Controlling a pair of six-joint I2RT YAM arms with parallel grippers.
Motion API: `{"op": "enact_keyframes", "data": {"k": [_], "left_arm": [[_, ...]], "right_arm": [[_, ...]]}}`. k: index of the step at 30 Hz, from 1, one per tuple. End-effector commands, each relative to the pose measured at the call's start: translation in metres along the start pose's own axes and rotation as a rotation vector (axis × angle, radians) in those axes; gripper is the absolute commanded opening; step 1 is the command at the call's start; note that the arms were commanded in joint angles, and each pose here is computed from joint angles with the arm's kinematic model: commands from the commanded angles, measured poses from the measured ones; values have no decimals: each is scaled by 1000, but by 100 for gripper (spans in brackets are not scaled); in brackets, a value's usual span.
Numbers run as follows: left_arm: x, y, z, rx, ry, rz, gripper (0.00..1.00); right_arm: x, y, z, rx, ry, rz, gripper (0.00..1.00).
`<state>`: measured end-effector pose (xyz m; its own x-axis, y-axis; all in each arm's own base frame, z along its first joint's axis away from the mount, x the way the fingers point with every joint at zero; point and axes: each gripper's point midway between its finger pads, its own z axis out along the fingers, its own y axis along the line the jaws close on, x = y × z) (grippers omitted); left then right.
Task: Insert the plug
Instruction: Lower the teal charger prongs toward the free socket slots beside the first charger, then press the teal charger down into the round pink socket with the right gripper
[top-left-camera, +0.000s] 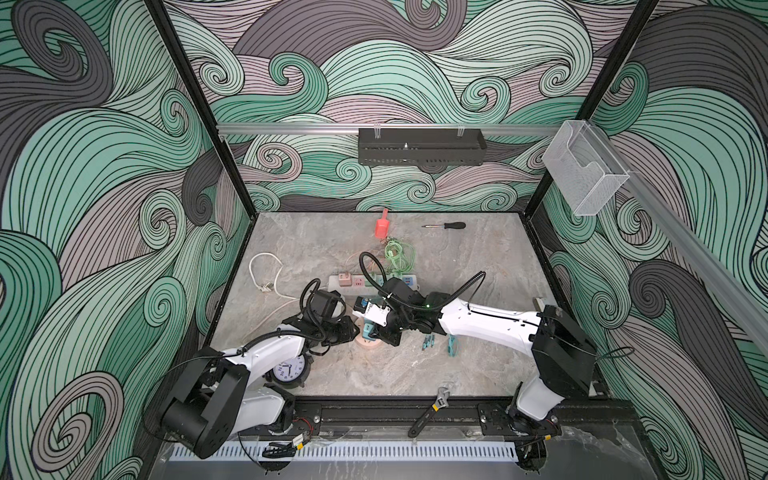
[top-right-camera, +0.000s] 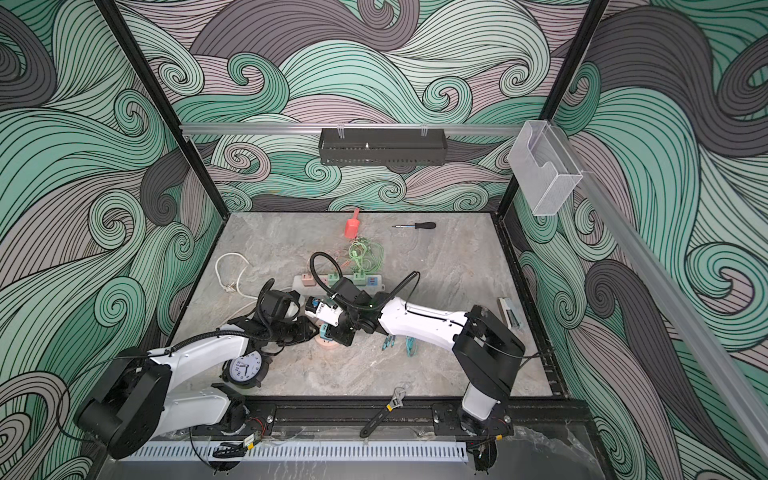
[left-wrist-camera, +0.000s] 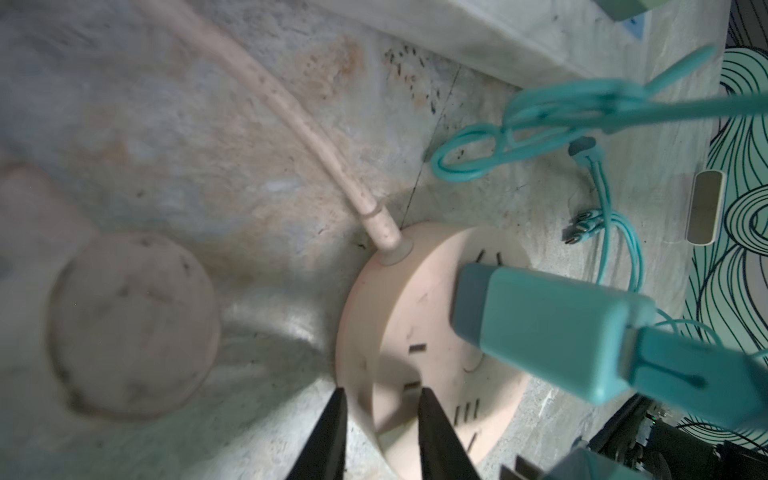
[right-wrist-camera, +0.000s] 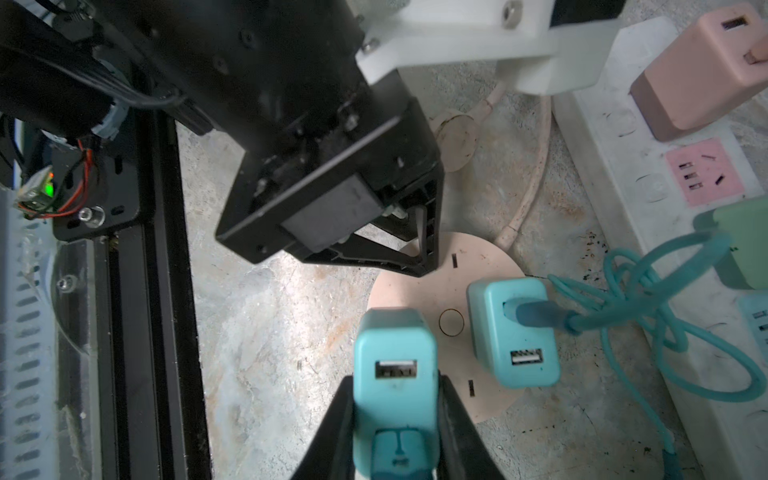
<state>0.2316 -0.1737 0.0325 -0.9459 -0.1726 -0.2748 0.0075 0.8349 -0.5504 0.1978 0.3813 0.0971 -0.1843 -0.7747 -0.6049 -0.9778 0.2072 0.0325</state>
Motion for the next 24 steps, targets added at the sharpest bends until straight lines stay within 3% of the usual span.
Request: {"op": "enact_keyframes", "data": {"k": [1, 24], "left_arm": [[-7, -9, 0, 38, 1, -2, 28], [-4, 0, 2, 12, 10, 1, 22]], "right_arm": [[-7, -4, 2, 27, -2, -39, 13], [0, -10, 16, 37, 45, -90, 12]]}}
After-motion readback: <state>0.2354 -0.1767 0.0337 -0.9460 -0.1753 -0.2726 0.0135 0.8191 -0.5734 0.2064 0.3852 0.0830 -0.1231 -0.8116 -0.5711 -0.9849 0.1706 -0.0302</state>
